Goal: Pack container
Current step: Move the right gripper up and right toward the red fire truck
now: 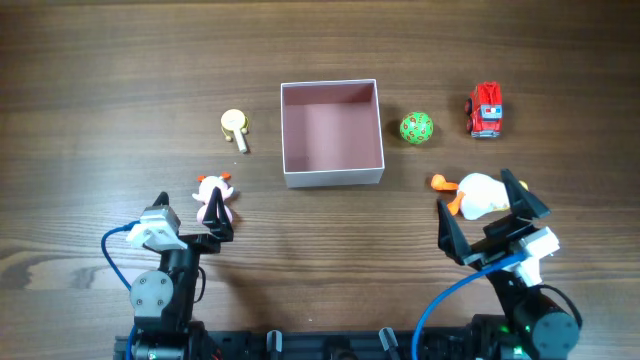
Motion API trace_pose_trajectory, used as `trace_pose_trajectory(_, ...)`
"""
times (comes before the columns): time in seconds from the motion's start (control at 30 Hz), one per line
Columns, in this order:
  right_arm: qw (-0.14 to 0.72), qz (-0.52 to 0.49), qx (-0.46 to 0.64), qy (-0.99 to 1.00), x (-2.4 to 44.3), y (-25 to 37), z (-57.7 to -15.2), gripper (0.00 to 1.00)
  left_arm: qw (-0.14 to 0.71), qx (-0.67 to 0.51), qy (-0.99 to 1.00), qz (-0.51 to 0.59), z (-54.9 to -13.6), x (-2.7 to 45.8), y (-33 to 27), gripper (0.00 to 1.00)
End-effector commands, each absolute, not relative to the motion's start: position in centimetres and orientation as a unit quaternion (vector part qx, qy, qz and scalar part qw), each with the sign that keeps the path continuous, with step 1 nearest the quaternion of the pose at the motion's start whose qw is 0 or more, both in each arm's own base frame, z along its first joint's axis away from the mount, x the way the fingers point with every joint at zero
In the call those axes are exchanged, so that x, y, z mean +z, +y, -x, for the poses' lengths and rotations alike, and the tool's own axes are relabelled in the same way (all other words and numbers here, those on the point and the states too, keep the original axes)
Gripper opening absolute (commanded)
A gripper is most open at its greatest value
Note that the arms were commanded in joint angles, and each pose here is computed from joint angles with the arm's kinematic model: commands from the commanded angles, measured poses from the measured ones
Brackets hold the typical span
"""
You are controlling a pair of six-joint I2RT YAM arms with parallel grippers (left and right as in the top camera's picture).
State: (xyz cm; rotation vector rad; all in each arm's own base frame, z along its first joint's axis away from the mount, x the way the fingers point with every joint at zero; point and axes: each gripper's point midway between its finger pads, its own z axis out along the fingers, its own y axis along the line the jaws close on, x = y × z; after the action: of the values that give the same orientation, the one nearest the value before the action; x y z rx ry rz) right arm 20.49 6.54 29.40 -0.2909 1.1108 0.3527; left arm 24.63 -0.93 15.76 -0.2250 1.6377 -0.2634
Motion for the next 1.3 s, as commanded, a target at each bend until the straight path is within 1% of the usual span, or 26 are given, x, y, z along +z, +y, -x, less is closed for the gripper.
trace_pose_trajectory(0.0, 0.825, 0.152, 0.166, 0.518, 33.2, 7.0, -19.9, 1.00, 0.670, -0.116, 0.725, 0.105, -24.6, 15.7, -0.7, 1.00)
trace_pose_trajectory(0.07, 0.807, 0.147, 0.173, 0.545, 33.8, 7.0, -20.8, 1.00, 0.670, -0.116, 0.725, 0.105, -24.6, 15.7, -0.7, 1.00)
trace_pose_trajectory(0.17, 0.760, 0.186, 0.174, 0.598, 34.7, 8.1, -23.0, 1.00, 0.670, -0.116, 0.725, 0.105, -24.6, 15.7, -0.7, 1.00)
trace_pose_trajectory(0.23, 0.726, 0.193, 0.170, 0.638, 35.0, 8.1, -24.9, 1.00, 0.670, -0.116, 0.725, 0.105, -24.6, 15.7, -0.7, 1.00)
trace_pose_trajectory(0.27, 0.706, 0.186, 0.165, 0.663, 34.9, 7.8, -26.1, 1.00, 0.670, -0.116, 0.725, 0.105, -24.6, 15.7, -0.7, 1.00)
trace_pose_trajectory(0.3, 0.666, 0.151, 0.152, 0.715, 34.3, 6.6, -28.2, 1.00, 0.670, -0.116, 0.725, 0.105, -24.6, 15.7, -0.7, 1.00)
trace_pose_trajectory(0.33, 0.644, 0.134, 0.146, 0.739, 33.8, 6.1, -29.1, 1.00, 0.670, -0.116, 0.725, 0.105, -24.6, 15.7, -0.7, 1.00)
trace_pose_trajectory(0.37, 0.603, 0.109, 0.135, 0.779, 32.7, 5.2, -30.2, 1.00, 0.670, -0.116, 0.725, 0.105, -24.6, 15.7, -0.7, 1.00)
trace_pose_trajectory(0.4, 0.576, 0.096, 0.130, 0.801, 31.9, 4.8, -30.8, 1.00, 0.670, -0.116, 0.725, 0.105, -24.6, 15.7, -0.7, 1.00)
trace_pose_trajectory(0.47, 0.493, 0.064, 0.115, 0.860, 29.4, 3.7, -31.9, 1.00, 0.670, -0.116, 0.725, 0.105, -24.6, 15.7, -0.7, 1.00)
trace_pose_trajectory(0.57, 0.402, 0.046, 0.120, 0.907, 26.7, 3.5, -32.6, 1.00, 0.670, -0.116, 0.725, 0.105, -24.6, 15.7, -0.7, 1.00)
trace_pose_trajectory(0.63, 0.341, 0.050, 0.163, 0.924, 25.2, 4.8, -32.6, 1.00, 0.670, -0.116, 0.725, 0.105, -24.6, 15.7, -0.7, 1.00)
trace_pose_trajectory(0.77, 0.278, 0.062, 0.251, 0.925, 23.3, 7.5, -32.8, 1.00, 0.670, -0.116, 0.725, 0.105, -24.6, 15.7, -0.7, 1.00)
trace_pose_trajectory(0.87, 0.222, 0.033, 0.285, 0.932, 21.3, 8.2, -32.5, 1.00, 0.670, -0.116, 0.725, 0.105, -24.6, 15.7, -0.7, 1.00)
trace_pose_trajectory(0.93, 0.196, 0.019, 0.252, 0.947, 19.2, 7.2, -32.8, 1.00, 0.670, -0.116, 0.725, 0.105, -24.6, 15.7, -0.7, 1.00)
trace_pose_trajectory(1.0, 0.158, -0.014, 0.178, 0.971, 16.2, 4.6, -33.0, 1.00, 0.670, -0.116, 0.725, 0.105, -24.6, 15.7, -0.7, 1.00)
trace_pose_trajectory(1.07, 0.137, -0.042, 0.149, 0.978, 14.8, 3.6, -33.0, 1.00, 0.670, -0.116, 0.725, 0.105, -24.6, 15.7, -0.7, 1.00)
trace_pose_trajectory(1.17, 0.123, -0.060, 0.147, 0.980, 14.2, 3.4, -32.9, 1.00, 0.670, -0.116, 0.725, 0.105, -24.6, 15.7, -0.7, 1.00)
trace_pose_trajectory(1.27, 0.131, -0.056, 0.134, 0.981, 15.1, 3.0, -33.3, 1.00, 0.670, -0.116, 0.725, 0.105, -24.6, 15.7, -0.7, 1.00)
